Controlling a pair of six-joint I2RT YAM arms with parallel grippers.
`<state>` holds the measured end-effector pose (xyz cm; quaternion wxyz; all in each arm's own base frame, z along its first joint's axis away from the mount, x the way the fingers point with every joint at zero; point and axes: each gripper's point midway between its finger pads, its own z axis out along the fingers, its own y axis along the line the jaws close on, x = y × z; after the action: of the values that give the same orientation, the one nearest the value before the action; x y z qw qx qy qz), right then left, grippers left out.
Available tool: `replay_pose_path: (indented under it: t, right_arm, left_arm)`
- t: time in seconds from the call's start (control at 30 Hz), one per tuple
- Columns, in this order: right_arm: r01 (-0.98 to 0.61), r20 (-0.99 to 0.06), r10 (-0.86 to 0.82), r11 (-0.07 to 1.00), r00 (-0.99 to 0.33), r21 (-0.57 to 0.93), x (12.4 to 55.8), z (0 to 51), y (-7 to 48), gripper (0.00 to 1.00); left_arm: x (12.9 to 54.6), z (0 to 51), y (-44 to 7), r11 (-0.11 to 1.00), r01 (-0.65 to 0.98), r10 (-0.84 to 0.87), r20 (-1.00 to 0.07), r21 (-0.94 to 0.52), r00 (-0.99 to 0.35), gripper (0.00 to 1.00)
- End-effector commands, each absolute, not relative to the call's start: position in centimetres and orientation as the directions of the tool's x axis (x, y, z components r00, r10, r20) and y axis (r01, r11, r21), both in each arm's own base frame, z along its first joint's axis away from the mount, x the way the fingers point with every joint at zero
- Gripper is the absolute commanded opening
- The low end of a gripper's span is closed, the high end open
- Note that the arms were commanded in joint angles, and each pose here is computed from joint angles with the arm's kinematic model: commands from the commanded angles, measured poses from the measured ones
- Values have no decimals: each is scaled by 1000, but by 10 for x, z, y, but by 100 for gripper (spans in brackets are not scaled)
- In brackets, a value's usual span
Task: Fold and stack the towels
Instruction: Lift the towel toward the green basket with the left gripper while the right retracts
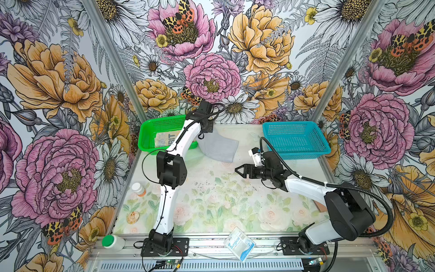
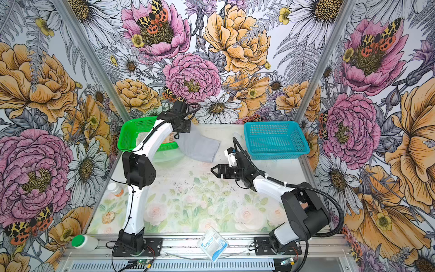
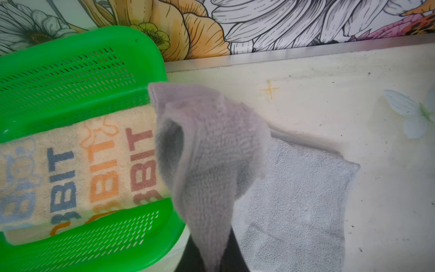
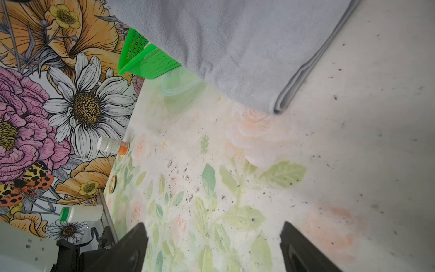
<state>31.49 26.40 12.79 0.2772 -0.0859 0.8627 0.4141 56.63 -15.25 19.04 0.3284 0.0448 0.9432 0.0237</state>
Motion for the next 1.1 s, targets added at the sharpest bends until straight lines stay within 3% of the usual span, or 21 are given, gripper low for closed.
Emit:
replay_pose_path:
  t: [0.0, 0.47, 1.07]
  right_arm:
    - [-444, -607, 91, 599, -789, 666, 314, 162, 276, 99]
    - [-438, -593, 68, 609, -802, 661, 306, 159, 283, 99]
    - [-428, -576, 37, 631, -817, 647, 307, 157, 298, 99]
  left_arm:
    - [571, 204, -122, 984, 48, 144, -614, 171, -776, 0]
    - [593, 263, -15, 977, -118, 47, -717, 178, -696, 0]
    - [595, 216, 88, 948, -280, -111, -664, 153, -740, 0]
